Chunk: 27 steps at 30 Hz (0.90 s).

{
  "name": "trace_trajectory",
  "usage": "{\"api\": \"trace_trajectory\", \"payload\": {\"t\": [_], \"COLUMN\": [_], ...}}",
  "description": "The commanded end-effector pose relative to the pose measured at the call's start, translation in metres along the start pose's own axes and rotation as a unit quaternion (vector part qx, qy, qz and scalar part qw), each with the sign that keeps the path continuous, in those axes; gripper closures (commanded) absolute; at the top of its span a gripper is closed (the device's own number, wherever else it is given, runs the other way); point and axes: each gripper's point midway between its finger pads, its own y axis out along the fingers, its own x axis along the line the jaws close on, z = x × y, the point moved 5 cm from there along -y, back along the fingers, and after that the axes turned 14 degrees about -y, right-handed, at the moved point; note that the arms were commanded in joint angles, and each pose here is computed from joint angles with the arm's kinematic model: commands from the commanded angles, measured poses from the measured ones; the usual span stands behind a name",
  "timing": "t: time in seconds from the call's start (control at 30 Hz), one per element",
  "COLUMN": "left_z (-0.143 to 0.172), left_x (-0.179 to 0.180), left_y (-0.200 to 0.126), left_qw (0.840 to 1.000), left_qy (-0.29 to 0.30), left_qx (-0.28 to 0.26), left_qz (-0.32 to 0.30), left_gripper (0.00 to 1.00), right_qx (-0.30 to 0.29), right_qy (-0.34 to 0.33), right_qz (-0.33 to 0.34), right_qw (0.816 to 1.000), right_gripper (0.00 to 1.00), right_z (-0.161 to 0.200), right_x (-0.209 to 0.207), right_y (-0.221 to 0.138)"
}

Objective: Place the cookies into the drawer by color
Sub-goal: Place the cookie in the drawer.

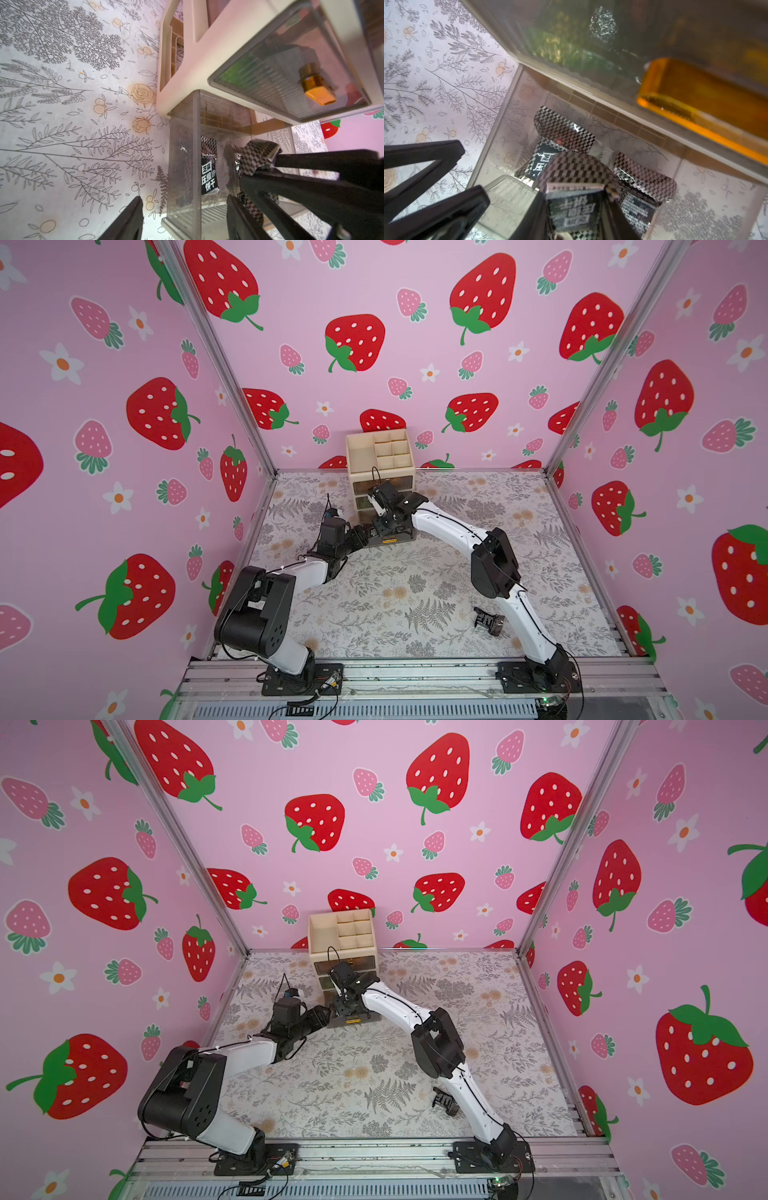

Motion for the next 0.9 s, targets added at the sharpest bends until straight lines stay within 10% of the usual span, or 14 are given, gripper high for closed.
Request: {"api": "trace_trajectory", "payload": {"t": [0.0,0.87], "left_z": [-0.001,0.005], "left_x": [-0.002,0.004], "left_y": [-0.001,0.008], "left_qw": [1.000,1.000], "left_qy": [0.004,-0.005], "left_qx": [-0.001,0.015], "left_qz": [0.012,0.013], "left_gripper": [0.33,0.30], "right_qx": [0.027,0.083], "right_qy": [0.015,0.110], "right_qz": [-0.016,-0.102], "right_qw": [0.999,0.985], "right_gripper": [0.67,0.55], "right_z": [0.012,0.037], "right_x": [0.001,-0.007], "right_y": [0.019,0.045]}}
